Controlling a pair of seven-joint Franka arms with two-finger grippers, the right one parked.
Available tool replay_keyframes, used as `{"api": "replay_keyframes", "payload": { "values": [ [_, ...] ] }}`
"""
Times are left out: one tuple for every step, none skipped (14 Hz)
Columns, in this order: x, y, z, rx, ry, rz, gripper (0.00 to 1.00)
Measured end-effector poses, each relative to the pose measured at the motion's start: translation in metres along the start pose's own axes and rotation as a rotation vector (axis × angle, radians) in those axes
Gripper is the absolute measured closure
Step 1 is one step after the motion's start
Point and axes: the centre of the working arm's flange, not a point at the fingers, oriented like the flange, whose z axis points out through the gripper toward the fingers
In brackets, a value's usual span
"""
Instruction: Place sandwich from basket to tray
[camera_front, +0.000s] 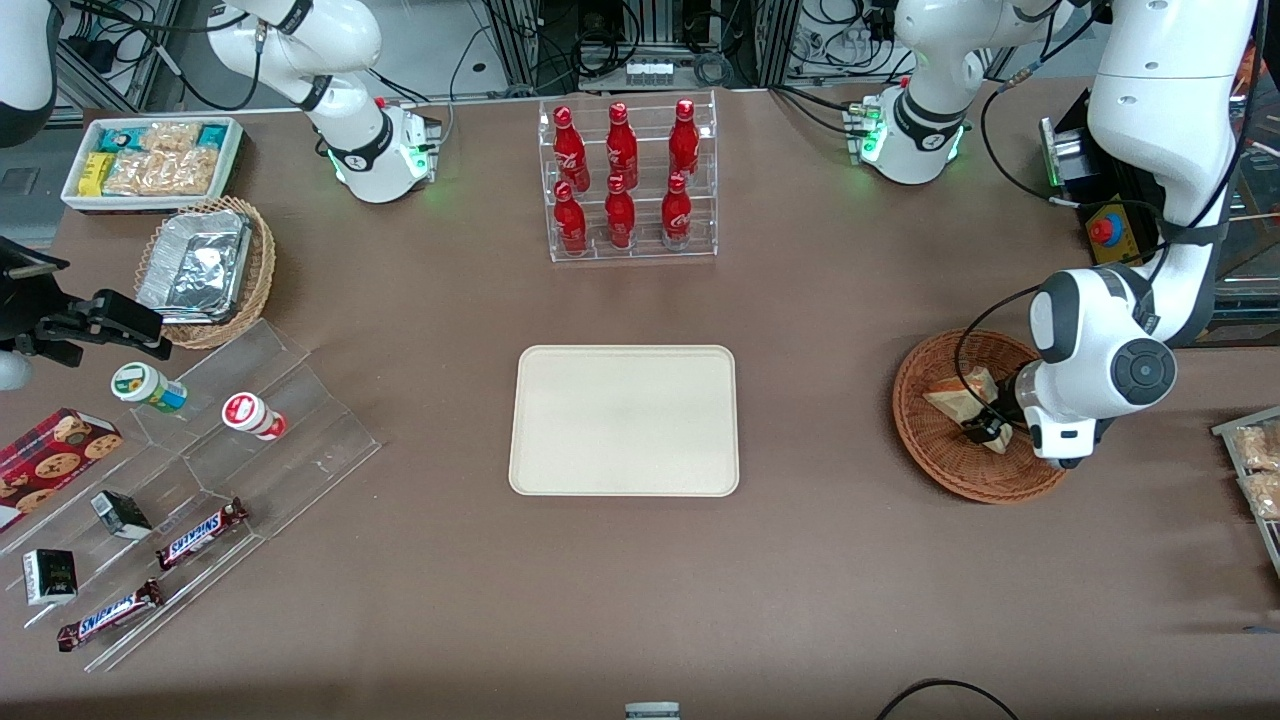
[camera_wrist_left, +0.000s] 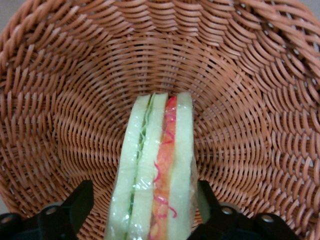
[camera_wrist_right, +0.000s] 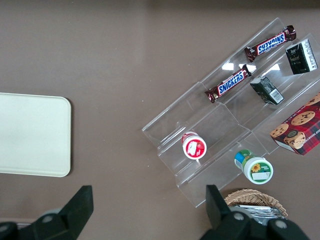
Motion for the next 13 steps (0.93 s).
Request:
{"api": "replay_keyframes", "payload": {
  "values": [
    [-0.002, 0.001, 0.002, 0.003, -0.002, 0.004, 0.11],
    [-0.004, 0.001, 0.003, 0.006, -0.005, 0.005, 0.19],
    [-0.004, 0.0, 0.005, 0.008, -0.007, 0.006, 0.33],
    [-0.005, 0.0, 0.005, 0.009, -0.008, 0.006, 0.43],
    [-0.005, 0.0, 0.005, 0.011, -0.01, 0.006, 0.54],
    [-0.005, -0.001, 0.004, 0.017, -0.016, 0.006, 0.6],
    [-0.005, -0.001, 0.0, 0.024, -0.022, 0.005, 0.64],
    [-0.005, -0.001, -0.008, 0.032, -0.029, 0.006, 0.68],
    [-0.006, 0.0, -0.022, 0.037, -0.033, 0.008, 0.74],
    [-0.008, 0.003, -0.039, 0.035, -0.028, 0.017, 0.8],
    [-0.014, 0.01, -0.058, 0.026, -0.015, 0.035, 0.8],
    [-0.026, 0.023, -0.075, 0.016, 0.003, 0.065, 0.8],
    [-0.042, 0.04, -0.088, 0.008, 0.022, 0.104, 0.8]
  ]
}}
